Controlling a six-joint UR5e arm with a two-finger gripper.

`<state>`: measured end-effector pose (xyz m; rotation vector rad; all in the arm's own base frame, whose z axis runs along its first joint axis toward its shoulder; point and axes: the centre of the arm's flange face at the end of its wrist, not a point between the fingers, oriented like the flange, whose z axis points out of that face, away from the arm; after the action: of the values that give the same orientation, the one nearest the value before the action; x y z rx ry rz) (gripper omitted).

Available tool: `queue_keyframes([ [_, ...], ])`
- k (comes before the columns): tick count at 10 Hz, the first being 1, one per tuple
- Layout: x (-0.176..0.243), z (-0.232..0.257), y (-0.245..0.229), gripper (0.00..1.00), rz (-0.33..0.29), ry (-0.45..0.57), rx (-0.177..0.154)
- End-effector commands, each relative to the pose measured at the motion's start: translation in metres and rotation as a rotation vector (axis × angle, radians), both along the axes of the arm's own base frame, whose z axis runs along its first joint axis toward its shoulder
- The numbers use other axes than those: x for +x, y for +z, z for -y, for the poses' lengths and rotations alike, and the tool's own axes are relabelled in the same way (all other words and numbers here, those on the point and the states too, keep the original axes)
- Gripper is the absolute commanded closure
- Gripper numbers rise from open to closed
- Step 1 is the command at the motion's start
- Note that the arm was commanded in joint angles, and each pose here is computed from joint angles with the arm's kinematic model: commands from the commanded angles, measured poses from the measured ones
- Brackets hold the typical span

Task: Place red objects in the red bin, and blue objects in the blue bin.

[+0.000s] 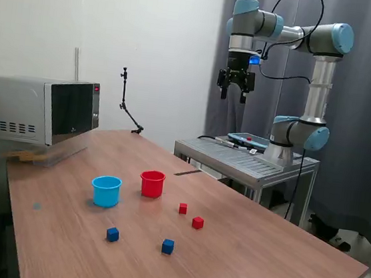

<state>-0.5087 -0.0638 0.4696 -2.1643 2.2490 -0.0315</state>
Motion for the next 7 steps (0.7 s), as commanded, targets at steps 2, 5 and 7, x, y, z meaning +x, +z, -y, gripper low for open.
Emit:
queue_keyframes([
  [2,-0.031,-0.004,-0.028,0.0,-0.012,-0.112,-0.005],
  [5,-0.069,0.001,-0.056,0.0,-0.025,-0.195,-0.003],
  [7,-0.095,0.024,-0.088,0.0,-0.025,-0.229,-0.002],
])
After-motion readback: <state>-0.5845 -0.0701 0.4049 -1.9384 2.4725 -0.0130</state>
